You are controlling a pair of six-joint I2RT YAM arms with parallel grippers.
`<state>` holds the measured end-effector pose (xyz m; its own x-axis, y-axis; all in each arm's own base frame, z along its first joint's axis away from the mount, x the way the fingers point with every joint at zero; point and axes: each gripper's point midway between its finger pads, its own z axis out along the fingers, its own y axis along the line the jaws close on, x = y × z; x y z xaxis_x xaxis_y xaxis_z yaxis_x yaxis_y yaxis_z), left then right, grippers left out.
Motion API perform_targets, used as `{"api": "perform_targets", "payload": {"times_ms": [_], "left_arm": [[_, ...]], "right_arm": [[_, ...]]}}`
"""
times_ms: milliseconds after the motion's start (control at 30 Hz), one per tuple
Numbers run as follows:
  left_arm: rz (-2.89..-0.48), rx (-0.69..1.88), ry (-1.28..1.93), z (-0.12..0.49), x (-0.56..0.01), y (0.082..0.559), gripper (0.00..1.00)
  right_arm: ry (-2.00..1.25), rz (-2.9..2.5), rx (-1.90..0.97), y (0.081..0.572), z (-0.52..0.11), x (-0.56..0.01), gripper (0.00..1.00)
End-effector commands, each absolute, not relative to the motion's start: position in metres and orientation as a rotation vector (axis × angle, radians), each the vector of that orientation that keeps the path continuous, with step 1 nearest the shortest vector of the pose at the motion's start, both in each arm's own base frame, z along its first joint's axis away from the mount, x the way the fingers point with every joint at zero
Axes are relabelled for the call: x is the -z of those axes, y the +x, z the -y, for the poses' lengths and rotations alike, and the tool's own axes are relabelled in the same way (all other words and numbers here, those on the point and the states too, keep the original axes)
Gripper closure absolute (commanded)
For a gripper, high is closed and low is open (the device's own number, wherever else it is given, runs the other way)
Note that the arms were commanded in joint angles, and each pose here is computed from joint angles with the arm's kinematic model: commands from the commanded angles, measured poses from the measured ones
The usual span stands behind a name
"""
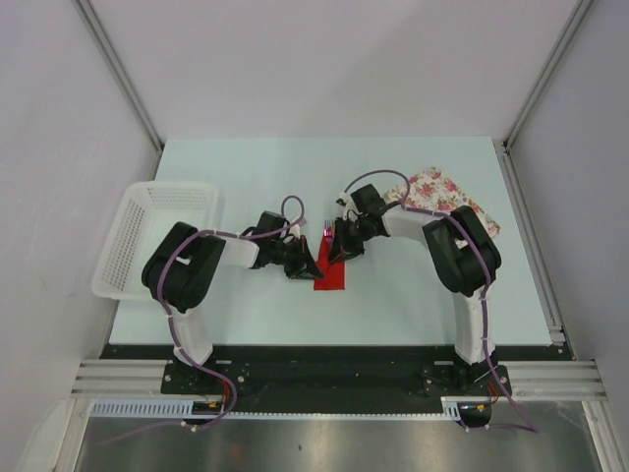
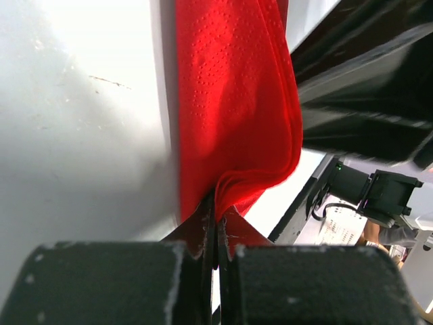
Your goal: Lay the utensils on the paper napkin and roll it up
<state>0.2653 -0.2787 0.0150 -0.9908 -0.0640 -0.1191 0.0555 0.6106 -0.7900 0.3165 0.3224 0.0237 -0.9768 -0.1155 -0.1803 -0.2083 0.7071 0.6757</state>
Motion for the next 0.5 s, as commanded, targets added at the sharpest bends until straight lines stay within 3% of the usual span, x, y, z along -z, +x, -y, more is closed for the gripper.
{"api": "perform_targets", "payload": {"times_ms": [0,267,467], "left_arm": [[-2.739,1.161,-0.004,0.266,0.009,0.271,1.0],[-2.712,1.191,0.025,0.27,0.004,0.273,1.0],[-2.706,1.197,0.033,0.271,0.001,0.274,1.0]], "right_arm": [[-0.213,-2.643,-1.298,0.33,-0.311,-0.071,0.89],[-0.105,-2.569,-1.55,0.324,-0.304,-0.07,0.91],[-0.065,-2.578,-1.584,0.323,-0.306,-0.054,0.91]]}}
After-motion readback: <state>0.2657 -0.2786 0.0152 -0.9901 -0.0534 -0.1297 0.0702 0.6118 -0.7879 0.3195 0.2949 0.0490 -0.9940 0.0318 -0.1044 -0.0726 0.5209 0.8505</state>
